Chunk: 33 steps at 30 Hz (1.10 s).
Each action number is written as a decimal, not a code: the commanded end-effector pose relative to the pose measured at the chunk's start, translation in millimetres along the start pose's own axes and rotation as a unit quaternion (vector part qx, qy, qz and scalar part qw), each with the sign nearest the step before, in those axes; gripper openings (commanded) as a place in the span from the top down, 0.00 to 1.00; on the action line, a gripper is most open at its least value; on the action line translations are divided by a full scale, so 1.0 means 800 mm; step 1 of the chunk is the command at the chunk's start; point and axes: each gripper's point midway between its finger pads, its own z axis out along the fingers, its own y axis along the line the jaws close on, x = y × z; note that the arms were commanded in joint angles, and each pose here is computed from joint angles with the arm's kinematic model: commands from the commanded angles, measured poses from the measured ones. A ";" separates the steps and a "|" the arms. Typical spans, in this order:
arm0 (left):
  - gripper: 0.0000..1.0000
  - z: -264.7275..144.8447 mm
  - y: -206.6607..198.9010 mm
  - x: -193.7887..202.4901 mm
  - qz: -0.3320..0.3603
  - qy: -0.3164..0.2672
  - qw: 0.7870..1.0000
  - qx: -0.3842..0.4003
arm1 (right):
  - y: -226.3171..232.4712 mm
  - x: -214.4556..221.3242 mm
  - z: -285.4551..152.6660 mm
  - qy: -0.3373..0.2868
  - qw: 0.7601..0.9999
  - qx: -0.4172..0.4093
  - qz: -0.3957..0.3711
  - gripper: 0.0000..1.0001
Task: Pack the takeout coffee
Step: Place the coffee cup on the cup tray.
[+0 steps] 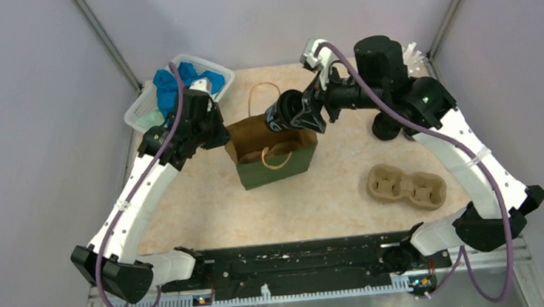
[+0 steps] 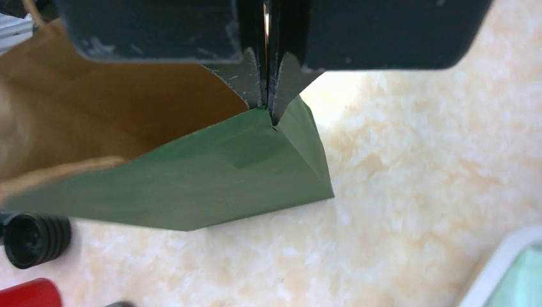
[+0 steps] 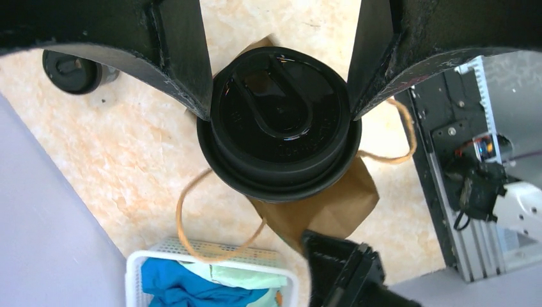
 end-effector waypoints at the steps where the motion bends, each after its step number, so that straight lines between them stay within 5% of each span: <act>1: 1.00 -0.019 -0.039 -0.063 0.080 -0.139 0.982 0.095 | 0.020 -0.025 -0.003 -0.030 0.994 -0.038 -0.100 0.77; 6: 1.00 -0.029 -0.041 -0.069 0.096 -0.202 0.967 0.123 | 0.044 -0.018 0.008 -0.008 0.987 -0.052 -0.150 0.79; 23: 1.00 -0.019 -0.029 -0.033 0.099 -0.197 0.965 0.139 | 0.113 0.050 -0.043 0.064 0.987 -0.048 -0.142 0.80; 33: 1.00 -0.022 -0.034 -0.021 0.108 -0.185 0.964 0.160 | 0.098 0.068 0.041 0.108 0.973 -0.005 -0.203 0.83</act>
